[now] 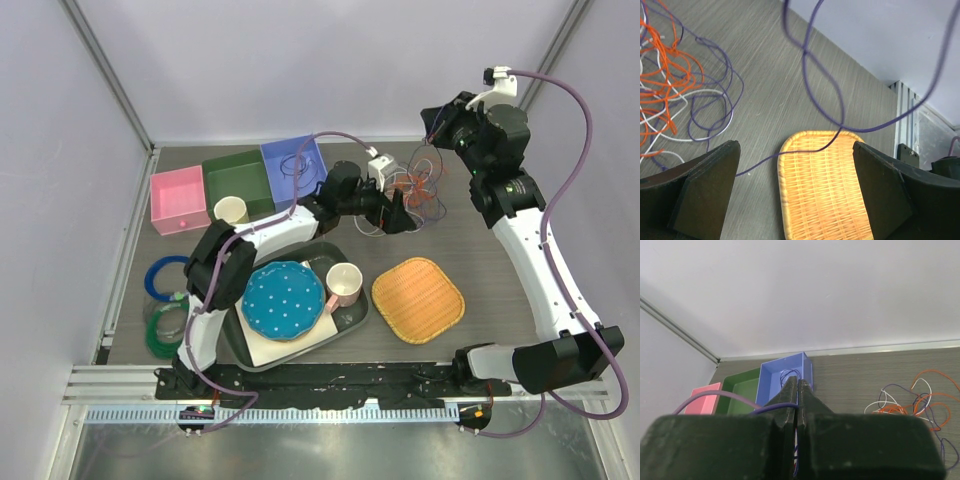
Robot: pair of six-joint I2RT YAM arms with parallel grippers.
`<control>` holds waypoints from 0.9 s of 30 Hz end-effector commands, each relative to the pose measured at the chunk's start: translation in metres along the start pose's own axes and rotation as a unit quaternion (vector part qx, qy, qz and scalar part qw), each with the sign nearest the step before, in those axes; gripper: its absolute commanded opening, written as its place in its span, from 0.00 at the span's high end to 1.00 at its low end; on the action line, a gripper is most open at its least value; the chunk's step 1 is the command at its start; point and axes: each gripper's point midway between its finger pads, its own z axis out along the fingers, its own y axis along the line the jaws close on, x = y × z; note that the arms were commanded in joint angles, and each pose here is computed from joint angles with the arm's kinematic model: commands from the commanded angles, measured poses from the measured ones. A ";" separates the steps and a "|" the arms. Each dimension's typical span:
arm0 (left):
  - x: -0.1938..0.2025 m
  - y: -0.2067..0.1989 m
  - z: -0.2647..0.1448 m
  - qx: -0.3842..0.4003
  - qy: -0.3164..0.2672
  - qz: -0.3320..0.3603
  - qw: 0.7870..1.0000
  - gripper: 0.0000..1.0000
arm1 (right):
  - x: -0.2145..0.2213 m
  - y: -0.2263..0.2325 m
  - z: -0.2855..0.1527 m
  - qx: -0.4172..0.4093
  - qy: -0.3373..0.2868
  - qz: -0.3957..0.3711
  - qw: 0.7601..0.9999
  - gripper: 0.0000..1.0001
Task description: Untangle the cables
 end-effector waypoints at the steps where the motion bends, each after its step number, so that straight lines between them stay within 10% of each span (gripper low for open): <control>1: -0.069 -0.049 -0.021 0.049 -0.088 0.045 0.994 0.00 | -0.018 0.015 -0.005 -0.029 -0.021 -0.001 0.999 0.99; 14: -0.106 -0.031 -0.007 -0.012 -0.111 0.042 0.993 0.00 | -0.018 0.058 -0.021 -0.119 -0.006 0.025 0.993 0.99; 16: -0.107 -0.032 -0.006 -0.014 -0.107 0.046 0.993 0.16 | -0.020 0.063 -0.025 -0.127 -0.007 0.024 0.992 0.99; 21: -0.108 -0.045 -0.019 0.003 -0.112 0.058 0.992 1.00 | -0.018 0.064 -0.027 -0.126 -0.005 0.028 0.992 0.99; 27: -0.126 -0.027 -0.052 -0.103 -0.149 0.071 0.981 1.00 | -0.001 0.047 -0.017 -0.090 0.018 0.015 0.996 0.88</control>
